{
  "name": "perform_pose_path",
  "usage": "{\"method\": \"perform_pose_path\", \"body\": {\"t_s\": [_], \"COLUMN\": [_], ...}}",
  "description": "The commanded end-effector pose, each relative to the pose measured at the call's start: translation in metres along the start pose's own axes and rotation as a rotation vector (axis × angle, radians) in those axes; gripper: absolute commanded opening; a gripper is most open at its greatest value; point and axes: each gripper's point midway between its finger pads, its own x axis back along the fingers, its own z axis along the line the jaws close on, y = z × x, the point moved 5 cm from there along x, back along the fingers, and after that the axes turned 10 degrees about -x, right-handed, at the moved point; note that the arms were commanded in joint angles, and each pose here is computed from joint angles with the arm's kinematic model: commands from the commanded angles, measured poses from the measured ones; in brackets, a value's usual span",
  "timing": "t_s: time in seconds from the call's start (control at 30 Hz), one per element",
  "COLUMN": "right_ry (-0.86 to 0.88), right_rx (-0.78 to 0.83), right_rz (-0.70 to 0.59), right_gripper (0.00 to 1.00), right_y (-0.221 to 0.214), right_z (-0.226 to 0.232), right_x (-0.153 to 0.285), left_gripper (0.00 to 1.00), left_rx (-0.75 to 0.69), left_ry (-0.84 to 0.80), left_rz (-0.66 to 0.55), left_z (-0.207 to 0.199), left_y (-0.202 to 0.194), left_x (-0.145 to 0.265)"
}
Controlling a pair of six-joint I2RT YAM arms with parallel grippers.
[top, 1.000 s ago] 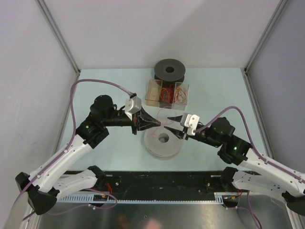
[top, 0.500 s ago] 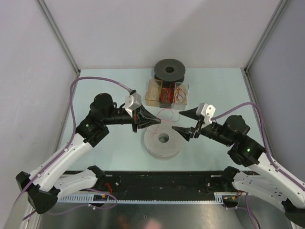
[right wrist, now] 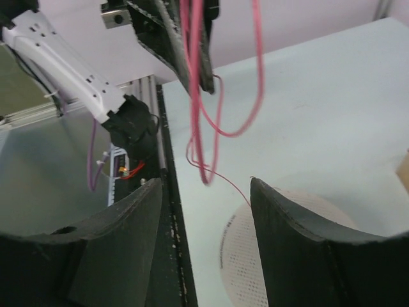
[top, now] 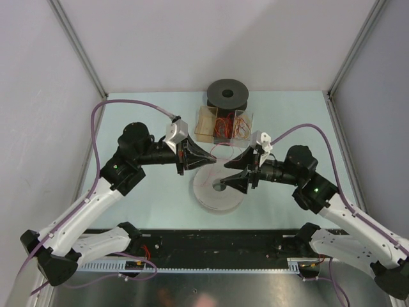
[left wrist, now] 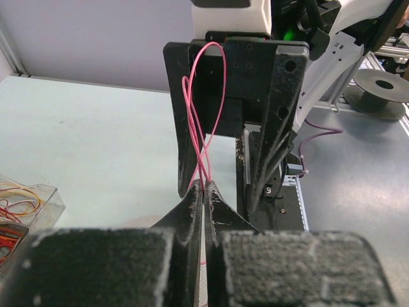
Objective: Wrap the cables
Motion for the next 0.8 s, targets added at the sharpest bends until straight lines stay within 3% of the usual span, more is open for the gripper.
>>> {"method": "perform_pose_path", "body": {"t_s": [0.0, 0.1, 0.2, 0.37, 0.4, 0.53, 0.77], "right_ry": [0.124, 0.133, 0.134, 0.113, 0.100, -0.011, -0.406], "right_rx": [0.012, 0.007, 0.000, 0.014, 0.017, 0.051, 0.169], "right_rz": [-0.061, -0.064, -0.065, -0.047, -0.037, 0.028, 0.083], "right_gripper": [0.63, 0.60, 0.48, 0.08, 0.04, 0.00, 0.00], "right_y": [0.013, 0.013, 0.011, 0.007, 0.005, -0.008, -0.014], "right_z": [0.017, 0.015, 0.012, 0.005, 0.002, -0.024, -0.101], "right_x": [-0.015, -0.024, -0.029, -0.031, -0.030, -0.015, 0.053], "left_gripper": [0.00, 0.00, 0.00, 0.00, 0.00, 0.00, 0.00], "left_rx": [-0.032, -0.033, -0.034, -0.038, -0.039, -0.044, -0.078], "left_ry": [0.002, 0.001, 0.002, 0.009, 0.016, 0.060, 0.182], "left_rz": [-0.048, -0.049, -0.049, -0.051, -0.053, -0.063, -0.070], "left_z": [0.000, 0.000, 0.000, 0.000, 0.001, 0.011, 0.045], "left_y": [0.021, 0.021, 0.021, 0.022, 0.022, 0.029, 0.042], "left_x": [0.001, 0.002, 0.002, 0.003, 0.004, 0.010, 0.037]}}
